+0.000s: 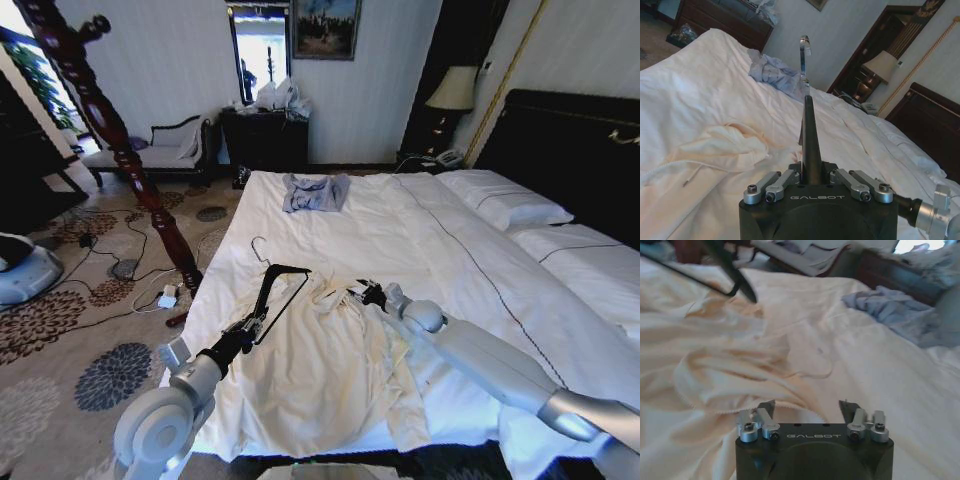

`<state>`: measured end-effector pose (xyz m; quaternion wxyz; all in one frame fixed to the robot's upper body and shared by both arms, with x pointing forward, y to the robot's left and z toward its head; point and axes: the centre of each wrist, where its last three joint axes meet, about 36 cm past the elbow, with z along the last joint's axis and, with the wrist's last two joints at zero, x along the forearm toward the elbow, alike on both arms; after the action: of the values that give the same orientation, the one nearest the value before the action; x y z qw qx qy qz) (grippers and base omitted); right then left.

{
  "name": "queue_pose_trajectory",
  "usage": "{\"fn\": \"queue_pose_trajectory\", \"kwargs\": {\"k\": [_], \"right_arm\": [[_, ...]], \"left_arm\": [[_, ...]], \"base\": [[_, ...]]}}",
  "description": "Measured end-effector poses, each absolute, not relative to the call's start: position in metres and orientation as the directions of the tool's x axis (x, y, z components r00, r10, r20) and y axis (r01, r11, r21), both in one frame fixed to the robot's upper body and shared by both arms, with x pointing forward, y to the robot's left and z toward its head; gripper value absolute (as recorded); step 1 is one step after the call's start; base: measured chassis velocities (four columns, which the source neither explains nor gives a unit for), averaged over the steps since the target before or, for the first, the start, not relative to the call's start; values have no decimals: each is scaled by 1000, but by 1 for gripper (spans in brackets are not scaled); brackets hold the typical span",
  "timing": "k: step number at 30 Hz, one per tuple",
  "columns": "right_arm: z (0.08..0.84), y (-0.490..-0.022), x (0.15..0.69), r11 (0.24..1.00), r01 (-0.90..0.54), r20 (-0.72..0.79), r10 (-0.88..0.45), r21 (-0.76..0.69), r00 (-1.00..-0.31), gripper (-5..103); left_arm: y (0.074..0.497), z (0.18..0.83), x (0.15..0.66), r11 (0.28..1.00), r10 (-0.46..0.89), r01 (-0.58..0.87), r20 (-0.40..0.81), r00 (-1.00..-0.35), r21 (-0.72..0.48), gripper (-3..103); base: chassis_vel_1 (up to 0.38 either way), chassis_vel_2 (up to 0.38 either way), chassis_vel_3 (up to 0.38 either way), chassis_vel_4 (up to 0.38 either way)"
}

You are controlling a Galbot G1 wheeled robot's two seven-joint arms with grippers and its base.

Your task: Pick up the clothes from the bed and hang them on the clothes hanger.

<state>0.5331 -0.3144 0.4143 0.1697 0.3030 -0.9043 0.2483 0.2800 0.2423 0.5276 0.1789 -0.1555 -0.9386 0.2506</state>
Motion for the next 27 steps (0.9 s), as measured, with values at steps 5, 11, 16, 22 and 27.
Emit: {"fn": "queue_pose_trajectory", "kwargs": {"k": [5, 11, 16, 22, 27], "right_arm": [[408, -317, 541, 628, -666, 474, -480, -402, -738, 79], [406, -309, 552, 600, -672, 466, -489, -434, -738, 81], [402, -303, 558, 585, -679, 456, -505, -443, -733, 68], [397, -298, 560, 572, -692, 441, -533, -441, -722, 46], [395, -297, 561, 562, -702, 427, -557, -438, -713, 30]], "left_arm": [[241, 530, 281, 820, 385, 208, 247, -889, -533, 20], [240, 532, 281, 817, 388, 209, 243, -889, -538, 20], [240, 533, 281, 812, 390, 210, 237, -890, -545, 20], [241, 534, 282, 809, 388, 209, 232, -892, -550, 20], [242, 534, 283, 808, 385, 205, 232, -893, -553, 20]], "base": [[0, 0, 0, 0], [0, 0, 0, 0], [0, 0, 0, 0], [0, 0, 0, 0], [0, 0, 0, 0]]}}
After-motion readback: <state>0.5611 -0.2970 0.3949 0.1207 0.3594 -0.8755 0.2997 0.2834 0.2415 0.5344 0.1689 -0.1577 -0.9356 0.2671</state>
